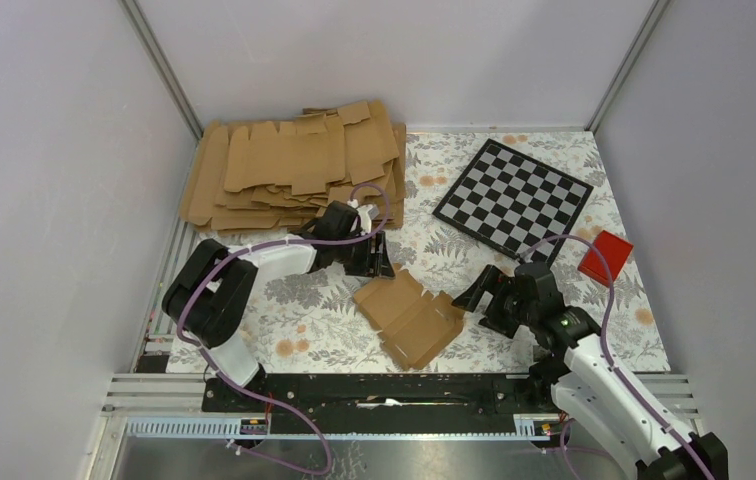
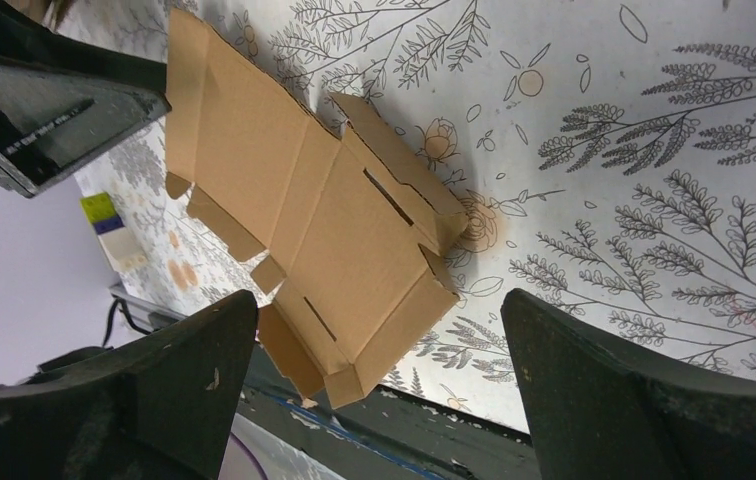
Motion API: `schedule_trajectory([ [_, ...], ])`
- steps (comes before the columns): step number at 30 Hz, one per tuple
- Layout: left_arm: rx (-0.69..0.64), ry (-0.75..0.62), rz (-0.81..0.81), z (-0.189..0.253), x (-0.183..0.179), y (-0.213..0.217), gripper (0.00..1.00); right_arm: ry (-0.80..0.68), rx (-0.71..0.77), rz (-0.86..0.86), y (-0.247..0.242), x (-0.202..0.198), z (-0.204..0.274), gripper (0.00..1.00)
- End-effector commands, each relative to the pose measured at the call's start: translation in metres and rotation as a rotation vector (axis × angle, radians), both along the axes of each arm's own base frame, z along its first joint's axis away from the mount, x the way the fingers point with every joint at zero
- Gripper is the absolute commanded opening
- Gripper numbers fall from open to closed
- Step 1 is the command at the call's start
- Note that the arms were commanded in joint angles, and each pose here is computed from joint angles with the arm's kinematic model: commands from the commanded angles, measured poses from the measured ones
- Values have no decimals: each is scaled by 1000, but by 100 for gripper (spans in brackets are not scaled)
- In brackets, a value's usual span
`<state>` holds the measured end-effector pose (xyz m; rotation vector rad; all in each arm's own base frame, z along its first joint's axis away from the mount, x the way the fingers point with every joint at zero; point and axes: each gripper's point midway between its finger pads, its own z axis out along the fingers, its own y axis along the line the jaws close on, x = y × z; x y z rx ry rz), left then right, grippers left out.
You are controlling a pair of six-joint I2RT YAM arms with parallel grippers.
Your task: Fold the paper box
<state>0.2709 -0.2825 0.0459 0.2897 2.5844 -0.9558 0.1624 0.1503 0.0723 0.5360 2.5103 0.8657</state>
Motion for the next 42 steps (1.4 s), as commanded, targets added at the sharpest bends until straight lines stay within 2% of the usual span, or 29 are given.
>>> schedule_trajectory([
  [1, -73, 16, -56, 19, -2, -15, 57, -4, 30, -92, -2, 7, 6, 100],
  [7, -52, 32, -49, 13, -5, -13, 41, -29, 19, -80, 1, 19, 20, 100],
  [13, -37, 35, -51, 7, -9, -11, 19, -31, -1, -72, 2, 24, 22, 100],
  [19, -50, 38, -58, 11, -10, -12, 13, -49, -2, -83, 0, 27, 26, 100],
  [20, -54, 37, -59, 12, -10, -13, 10, -53, -2, -85, 0, 28, 27, 100],
  [21, -54, 35, -55, 14, -10, -12, 0, -58, -2, -86, 0, 29, 29, 100],
  [26, 7, -70, 77, 38, 6, 10, 0, -72, -6, -71, 1, 29, 31, 100],
  [29, 0, -122, 137, 56, 9, 20, 0, -94, 1, -17, 6, 29, 31, 100],
  [34, -42, -119, 183, 65, 3, 23, 0, -81, 25, 40, 16, 29, 21, 99],
  [39, -61, -120, 250, 66, 3, 29, 0, -49, 130, 71, 34, 29, 11, 87],
  [42, -86, -138, 292, 71, 3, 32, 0, -35, 103, 51, 32, 34, 4, 83],
])
